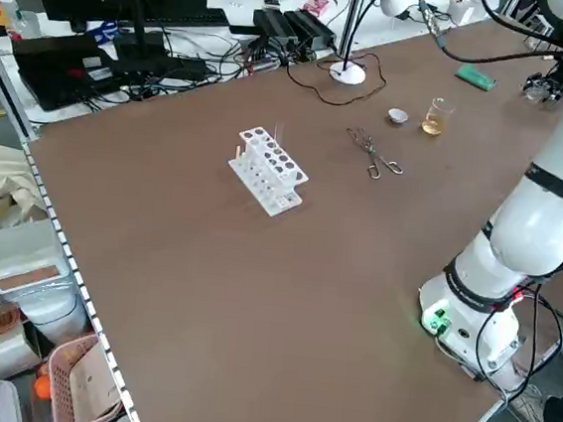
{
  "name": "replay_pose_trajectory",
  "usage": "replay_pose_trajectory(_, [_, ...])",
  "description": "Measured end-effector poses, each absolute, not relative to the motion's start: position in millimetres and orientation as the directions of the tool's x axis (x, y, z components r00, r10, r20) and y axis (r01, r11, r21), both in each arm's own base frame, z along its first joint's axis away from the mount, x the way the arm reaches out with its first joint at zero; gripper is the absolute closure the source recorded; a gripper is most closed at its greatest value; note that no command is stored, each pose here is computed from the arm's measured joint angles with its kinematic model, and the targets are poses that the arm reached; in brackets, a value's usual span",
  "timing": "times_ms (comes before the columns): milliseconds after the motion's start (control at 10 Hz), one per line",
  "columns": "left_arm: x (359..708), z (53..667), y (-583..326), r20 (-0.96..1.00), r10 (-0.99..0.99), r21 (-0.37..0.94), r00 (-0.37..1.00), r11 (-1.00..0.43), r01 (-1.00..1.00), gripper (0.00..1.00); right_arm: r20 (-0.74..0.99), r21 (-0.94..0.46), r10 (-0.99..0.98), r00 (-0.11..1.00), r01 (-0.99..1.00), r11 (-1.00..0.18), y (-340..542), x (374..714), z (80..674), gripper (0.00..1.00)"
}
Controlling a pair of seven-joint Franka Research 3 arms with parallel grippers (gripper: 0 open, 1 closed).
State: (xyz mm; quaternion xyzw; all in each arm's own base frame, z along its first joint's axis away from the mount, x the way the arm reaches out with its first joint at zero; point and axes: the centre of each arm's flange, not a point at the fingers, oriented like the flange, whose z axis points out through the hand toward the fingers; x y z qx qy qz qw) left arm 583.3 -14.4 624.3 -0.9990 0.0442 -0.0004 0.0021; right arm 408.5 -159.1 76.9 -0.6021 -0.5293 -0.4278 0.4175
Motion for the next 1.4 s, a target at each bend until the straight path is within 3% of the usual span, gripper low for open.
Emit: replay_pose_trajectory(1400, [583,624,-14,0.001,-0.088,-0.004,0.996,-0.996,-0.088,0.0,0.973,-0.034,0.228,0.045,0.998,-0.055,-165,411,87,0.0])
